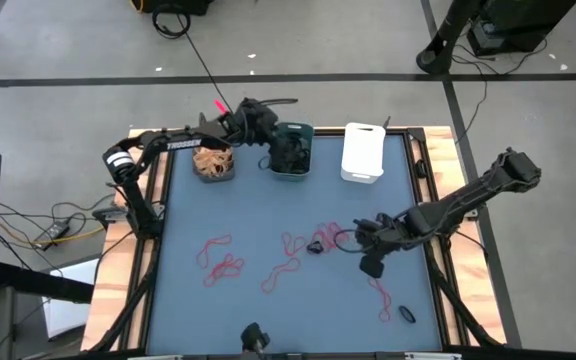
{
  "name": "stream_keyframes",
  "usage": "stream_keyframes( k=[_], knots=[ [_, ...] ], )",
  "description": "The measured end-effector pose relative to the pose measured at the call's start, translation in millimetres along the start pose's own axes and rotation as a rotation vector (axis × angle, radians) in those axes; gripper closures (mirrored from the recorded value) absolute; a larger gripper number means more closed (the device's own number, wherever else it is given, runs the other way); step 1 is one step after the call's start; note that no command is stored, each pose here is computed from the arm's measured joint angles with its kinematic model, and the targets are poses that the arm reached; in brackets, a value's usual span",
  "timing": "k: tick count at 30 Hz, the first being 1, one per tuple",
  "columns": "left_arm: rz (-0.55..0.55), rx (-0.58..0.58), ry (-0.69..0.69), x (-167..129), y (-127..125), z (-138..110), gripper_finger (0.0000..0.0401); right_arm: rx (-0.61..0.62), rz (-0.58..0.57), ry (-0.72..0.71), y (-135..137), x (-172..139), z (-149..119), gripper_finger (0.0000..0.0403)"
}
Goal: Sort rubber bands into baskets
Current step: Put the black rubber band into the blue bin
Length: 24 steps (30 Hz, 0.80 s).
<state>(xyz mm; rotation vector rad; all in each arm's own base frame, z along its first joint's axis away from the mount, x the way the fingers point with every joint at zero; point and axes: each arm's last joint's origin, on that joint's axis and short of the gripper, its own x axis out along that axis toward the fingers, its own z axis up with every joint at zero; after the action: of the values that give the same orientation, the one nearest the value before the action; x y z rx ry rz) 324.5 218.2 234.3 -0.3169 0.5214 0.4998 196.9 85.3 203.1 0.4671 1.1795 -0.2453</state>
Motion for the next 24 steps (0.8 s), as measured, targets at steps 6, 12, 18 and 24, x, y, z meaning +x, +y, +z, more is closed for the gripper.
stream_keyframes(
  k=[6,12,18,24],
  knots=[
    [-0.081,0.073,0.058,3.6,-29.2,-15.0,0.0076,0.093,0.007,0.123,10.2,1.6,-20.8,0.0307],
    [0.019,0.163,0.152,-10.1,-45.5,-22.2,0.0088,0.117,-0.086,0.195,13.4,1.0,-43.6,0.0279],
    [0.137,0.277,0.321,-50.1,-45.6,-25.5,0.0111,0.100,-0.110,0.176,15.7,-0.7,-51.8,0.0280],
    [0.120,0.346,0.429,-52.1,-45.8,-37.0,0.0121,0.089,-0.131,0.121,15.6,-0.8,-51.4,0.0286]
  ],
)
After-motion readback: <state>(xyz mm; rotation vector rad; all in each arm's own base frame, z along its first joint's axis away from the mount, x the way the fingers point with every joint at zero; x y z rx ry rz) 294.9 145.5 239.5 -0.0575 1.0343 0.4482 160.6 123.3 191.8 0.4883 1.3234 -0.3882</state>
